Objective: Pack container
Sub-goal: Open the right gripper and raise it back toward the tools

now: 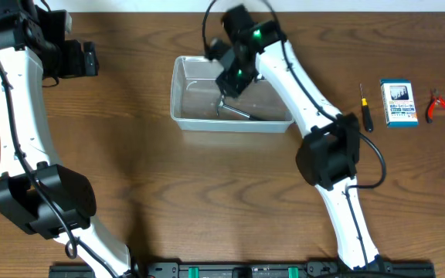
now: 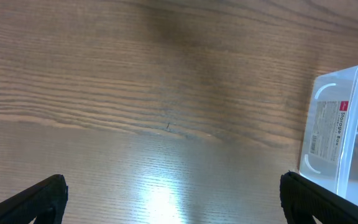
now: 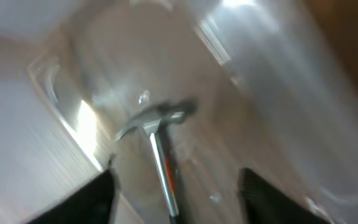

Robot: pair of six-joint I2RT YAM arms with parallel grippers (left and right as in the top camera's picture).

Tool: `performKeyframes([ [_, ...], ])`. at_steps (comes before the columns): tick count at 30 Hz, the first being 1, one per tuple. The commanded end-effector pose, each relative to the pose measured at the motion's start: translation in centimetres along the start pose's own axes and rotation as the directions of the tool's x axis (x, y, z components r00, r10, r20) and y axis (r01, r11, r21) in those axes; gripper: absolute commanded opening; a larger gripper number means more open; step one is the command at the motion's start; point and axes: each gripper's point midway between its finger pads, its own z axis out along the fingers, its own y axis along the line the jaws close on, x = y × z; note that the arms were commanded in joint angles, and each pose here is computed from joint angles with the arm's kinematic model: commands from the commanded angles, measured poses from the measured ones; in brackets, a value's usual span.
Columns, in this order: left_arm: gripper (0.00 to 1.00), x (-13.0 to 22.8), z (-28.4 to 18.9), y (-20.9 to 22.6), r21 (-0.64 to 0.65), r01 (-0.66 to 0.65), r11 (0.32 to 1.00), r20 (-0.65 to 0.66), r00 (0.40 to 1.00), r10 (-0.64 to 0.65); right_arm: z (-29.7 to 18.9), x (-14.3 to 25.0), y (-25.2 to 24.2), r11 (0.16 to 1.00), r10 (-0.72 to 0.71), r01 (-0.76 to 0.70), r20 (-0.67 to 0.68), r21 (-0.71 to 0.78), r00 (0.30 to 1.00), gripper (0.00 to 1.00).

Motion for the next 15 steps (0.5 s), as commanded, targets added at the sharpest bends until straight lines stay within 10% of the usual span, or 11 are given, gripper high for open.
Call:
performKeyframes([
  [1,0.98,0.1,-0.2,0.3,-0.010,-0.003,1.000,-0.001,1.000,0.003,-6.5,-2.5,-2.6,0.986,0.151,-0.160,0.152,0.052,0.977,0.99],
  [15,0.98,0.1,-0.2,0.3,-0.010,-0.003,1.000,-0.001,1.000,0.003,-22.1,5.4,-9.1,0.793,0.521,-0.574,0.262,0.202,0.812,0.99],
])
